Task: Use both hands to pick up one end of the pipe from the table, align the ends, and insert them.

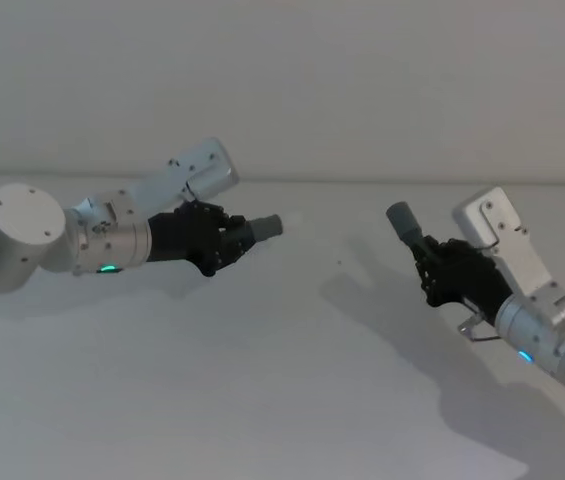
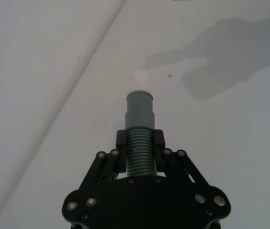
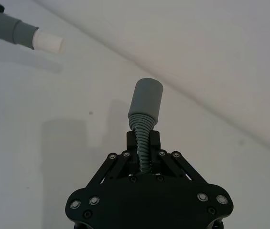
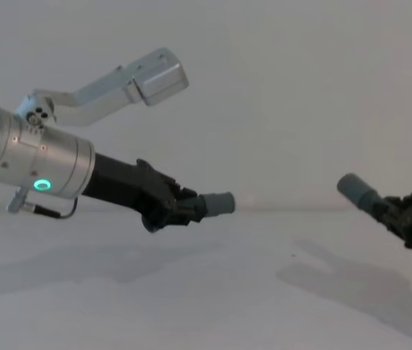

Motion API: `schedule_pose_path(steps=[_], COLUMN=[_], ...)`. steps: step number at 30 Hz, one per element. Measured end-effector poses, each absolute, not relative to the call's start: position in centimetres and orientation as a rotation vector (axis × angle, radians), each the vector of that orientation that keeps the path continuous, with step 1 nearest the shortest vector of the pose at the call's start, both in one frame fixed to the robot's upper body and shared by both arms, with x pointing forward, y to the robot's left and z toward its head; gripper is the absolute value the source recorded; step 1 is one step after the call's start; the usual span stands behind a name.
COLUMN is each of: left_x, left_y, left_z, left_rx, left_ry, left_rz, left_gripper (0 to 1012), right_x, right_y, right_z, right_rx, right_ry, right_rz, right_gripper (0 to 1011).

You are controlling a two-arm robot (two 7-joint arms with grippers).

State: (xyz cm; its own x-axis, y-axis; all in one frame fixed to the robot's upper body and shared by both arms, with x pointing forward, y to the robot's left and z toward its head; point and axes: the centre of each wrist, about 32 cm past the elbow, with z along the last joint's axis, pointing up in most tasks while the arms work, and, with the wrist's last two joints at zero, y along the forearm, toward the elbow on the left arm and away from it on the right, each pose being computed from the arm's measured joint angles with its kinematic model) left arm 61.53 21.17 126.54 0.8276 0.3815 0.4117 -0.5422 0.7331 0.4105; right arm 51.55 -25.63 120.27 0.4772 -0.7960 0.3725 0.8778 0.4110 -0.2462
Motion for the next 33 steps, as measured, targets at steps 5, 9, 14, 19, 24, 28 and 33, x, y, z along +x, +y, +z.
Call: schedule_pose_path(steps=[5,9,14,19,24,28,33], left_x=[61.9,62.1,62.2,62.1,61.8,61.6,61.4], left_y=[21.4,21.5,21.7,21.8,21.9,21.9,21.8], left_z=[127.6,128.5,129.9,131.3,132.5,133.2,134.0], left_rx=[0.567,0.588,0.615,0.643,0.660,0.668,0.667], left_ry=[-0.404,-0.483,-0.594,-0.706,-0.805,-0.872,-0.957], left_rz=[0.467,0.428,0.378,0.333,0.290,0.252,0.194], left_gripper=[305,305,305,305,305,305,305], right_x=[51.3,51.1,50.9,50.7,50.4,50.4,50.3], right_y=[-26.7,-27.4,-28.3,-28.9,-29.7,-30.2,-30.7], right_z=[120.7,121.0,121.4,121.7,122.0,122.3,122.7], right_rx=[-0.454,-0.470,-0.499,-0.525,-0.565,-0.594,-0.626], right_ry=[-0.321,-0.401,-0.506,-0.588,-0.678,-0.736,-0.793], right_rz=[-1.042,-1.020,-0.980,-0.934,-0.867,-0.815,-0.755], right_gripper=[123,123,123,123,123,123,123])
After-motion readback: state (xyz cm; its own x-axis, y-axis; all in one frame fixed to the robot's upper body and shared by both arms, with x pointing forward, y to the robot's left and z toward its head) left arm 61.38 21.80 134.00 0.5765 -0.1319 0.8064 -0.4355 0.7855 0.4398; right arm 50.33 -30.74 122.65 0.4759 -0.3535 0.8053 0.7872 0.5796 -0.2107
